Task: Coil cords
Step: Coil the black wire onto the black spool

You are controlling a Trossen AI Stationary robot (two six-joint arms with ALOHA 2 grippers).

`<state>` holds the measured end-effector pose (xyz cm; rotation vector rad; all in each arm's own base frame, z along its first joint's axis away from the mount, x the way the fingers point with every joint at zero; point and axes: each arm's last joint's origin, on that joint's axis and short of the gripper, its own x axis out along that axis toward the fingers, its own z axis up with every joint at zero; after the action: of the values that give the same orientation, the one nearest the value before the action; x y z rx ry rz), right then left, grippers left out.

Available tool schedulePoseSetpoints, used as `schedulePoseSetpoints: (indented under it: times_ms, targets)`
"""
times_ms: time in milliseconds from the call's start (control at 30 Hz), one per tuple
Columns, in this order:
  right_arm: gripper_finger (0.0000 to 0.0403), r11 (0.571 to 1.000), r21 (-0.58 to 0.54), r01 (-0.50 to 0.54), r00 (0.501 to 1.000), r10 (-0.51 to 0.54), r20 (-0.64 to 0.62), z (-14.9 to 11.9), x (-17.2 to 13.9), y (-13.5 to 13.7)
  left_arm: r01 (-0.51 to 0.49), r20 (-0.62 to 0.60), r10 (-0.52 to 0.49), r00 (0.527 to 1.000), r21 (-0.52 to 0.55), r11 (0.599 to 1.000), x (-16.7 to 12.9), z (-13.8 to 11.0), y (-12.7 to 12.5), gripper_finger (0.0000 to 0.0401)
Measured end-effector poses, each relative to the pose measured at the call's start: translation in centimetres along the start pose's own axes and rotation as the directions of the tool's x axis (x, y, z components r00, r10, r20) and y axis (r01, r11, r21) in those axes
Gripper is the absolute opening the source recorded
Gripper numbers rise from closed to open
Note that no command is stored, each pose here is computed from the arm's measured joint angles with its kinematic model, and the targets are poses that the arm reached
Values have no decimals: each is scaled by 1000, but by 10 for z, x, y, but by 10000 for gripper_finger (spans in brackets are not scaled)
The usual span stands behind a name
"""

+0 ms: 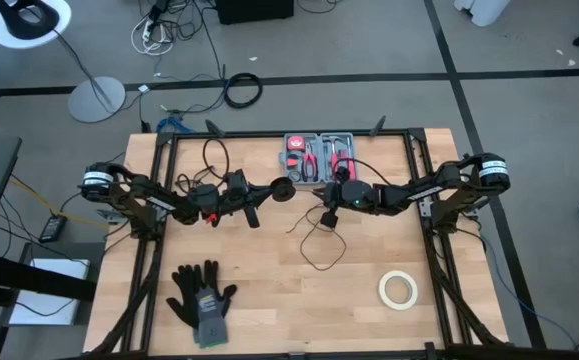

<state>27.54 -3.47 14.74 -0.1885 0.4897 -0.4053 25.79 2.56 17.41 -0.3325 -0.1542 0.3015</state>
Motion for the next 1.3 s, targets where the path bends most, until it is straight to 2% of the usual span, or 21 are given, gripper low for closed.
schedulePoseSetpoints:
  times_ms: [267,433,633,800,867,1033,1167,1300]
  targets:
    - [92,1000,-1,15,1000,-15,-6,-1,2,-5,1,1,-1,1000,-4,1000,0,0,0,0]
    - [99,1000,2,3,1000,-3,-18,-3,3,-6,0,1,0,1000,-19,1000,0,0,0,0]
    - [79,1000,21,-19,999,20,-42,-8,6,-3,4,12,-3,1000,-28,1000,0,1,0,0]
    - [19,998,57,-15,999,18,-43,-8,7,-3,3,10,-3,1000,-29,1000,0,1,0,0]
    - [7,998,61,-13,999,15,-36,-6,5,-4,3,10,-3,1000,-29,1000,0,1,0,0]
    - [3,981,195,25,1000,-25,0,3,-2,-10,-21,-21,21,1000,-20,1000,0,-2,1,0]
    - [2,940,340,22,998,-41,49,14,-10,-18,-49,-37,48,998,-15,999,0,-4,3,0]
    - [2,914,405,-23,993,-26,114,42,-14,-23,-101,-58,101,993,0,995,0,-8,5,0]
